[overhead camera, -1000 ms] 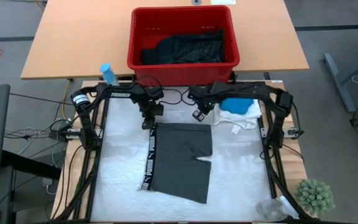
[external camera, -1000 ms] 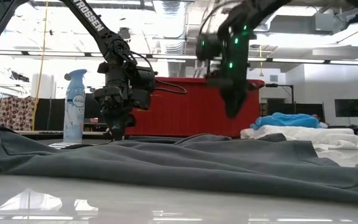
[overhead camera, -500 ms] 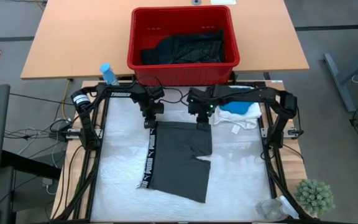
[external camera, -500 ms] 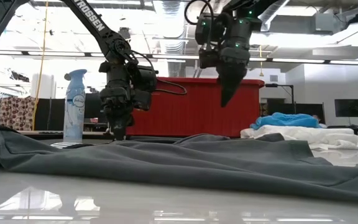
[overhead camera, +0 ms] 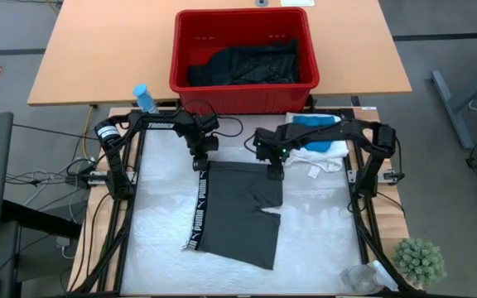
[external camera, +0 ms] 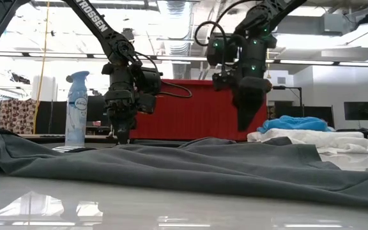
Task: Fold laundry
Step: Fold the gray boxers
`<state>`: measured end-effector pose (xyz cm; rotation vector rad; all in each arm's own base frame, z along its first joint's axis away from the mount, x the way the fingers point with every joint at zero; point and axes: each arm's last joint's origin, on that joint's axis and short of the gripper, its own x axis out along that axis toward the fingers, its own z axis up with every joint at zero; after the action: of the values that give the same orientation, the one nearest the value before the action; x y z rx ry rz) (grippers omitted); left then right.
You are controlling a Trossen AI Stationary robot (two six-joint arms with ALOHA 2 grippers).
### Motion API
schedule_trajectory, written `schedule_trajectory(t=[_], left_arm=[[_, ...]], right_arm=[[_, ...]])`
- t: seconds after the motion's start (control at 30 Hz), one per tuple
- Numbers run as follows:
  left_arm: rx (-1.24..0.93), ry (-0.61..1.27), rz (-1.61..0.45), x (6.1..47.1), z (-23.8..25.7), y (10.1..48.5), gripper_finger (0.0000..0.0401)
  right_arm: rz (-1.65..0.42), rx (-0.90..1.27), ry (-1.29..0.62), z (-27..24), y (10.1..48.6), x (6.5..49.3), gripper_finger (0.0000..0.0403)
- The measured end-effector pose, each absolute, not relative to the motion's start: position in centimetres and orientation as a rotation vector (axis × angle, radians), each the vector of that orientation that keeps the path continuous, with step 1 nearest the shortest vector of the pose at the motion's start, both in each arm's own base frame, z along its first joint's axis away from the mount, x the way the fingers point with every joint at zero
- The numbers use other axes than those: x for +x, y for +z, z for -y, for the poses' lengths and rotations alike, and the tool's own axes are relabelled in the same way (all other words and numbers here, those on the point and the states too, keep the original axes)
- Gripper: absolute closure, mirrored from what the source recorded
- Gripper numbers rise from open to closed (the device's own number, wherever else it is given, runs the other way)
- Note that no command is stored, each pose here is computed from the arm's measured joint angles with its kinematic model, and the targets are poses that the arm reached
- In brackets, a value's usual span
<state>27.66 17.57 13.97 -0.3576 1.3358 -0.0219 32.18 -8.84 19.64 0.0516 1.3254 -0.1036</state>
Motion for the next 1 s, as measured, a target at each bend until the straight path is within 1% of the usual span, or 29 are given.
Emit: schedule_trajectory(t=[0.23, 0.4, 0.5, 0.8, 0.9, 1.0], left_arm=[[-0.358, -0.021, -1.335, 27.7, -17.6, 14.0, 0.0401], [-0.360, -0.020, -1.336, 27.7, -17.6, 14.0, 0.0401], [-0.359, -0.020, -1.335, 27.7, -17.6, 14.0, 0.0401], [-0.359, -0.019, -1.332, 27.7, -17.6, 14.0, 0.0401], [-0.358, -0.019, -1.332, 27.7, -17.6, 14.0, 0.0401], [-0.358, -0.018, -1.332, 27.7, -17.6, 14.0, 0.0401]], right_arm=[[-1.320, 0.004, -0.093, 7.7, 18.1, 32.0, 0.0148], [-1.322, -0.107, -0.123, 7.0, 17.2, 31.9, 0.0148], [-1.298, -0.119, -0.130, 6.9, 16.9, 32.1, 0.0148], [-1.340, -0.107, -0.170, 7.5, 15.8, 31.0, 0.0151], [-1.332, -0.098, -0.184, 8.0, 15.8, 31.0, 0.0164], [-1.329, -0.080, -0.204, 8.5, 15.8, 30.9, 0.0194]])
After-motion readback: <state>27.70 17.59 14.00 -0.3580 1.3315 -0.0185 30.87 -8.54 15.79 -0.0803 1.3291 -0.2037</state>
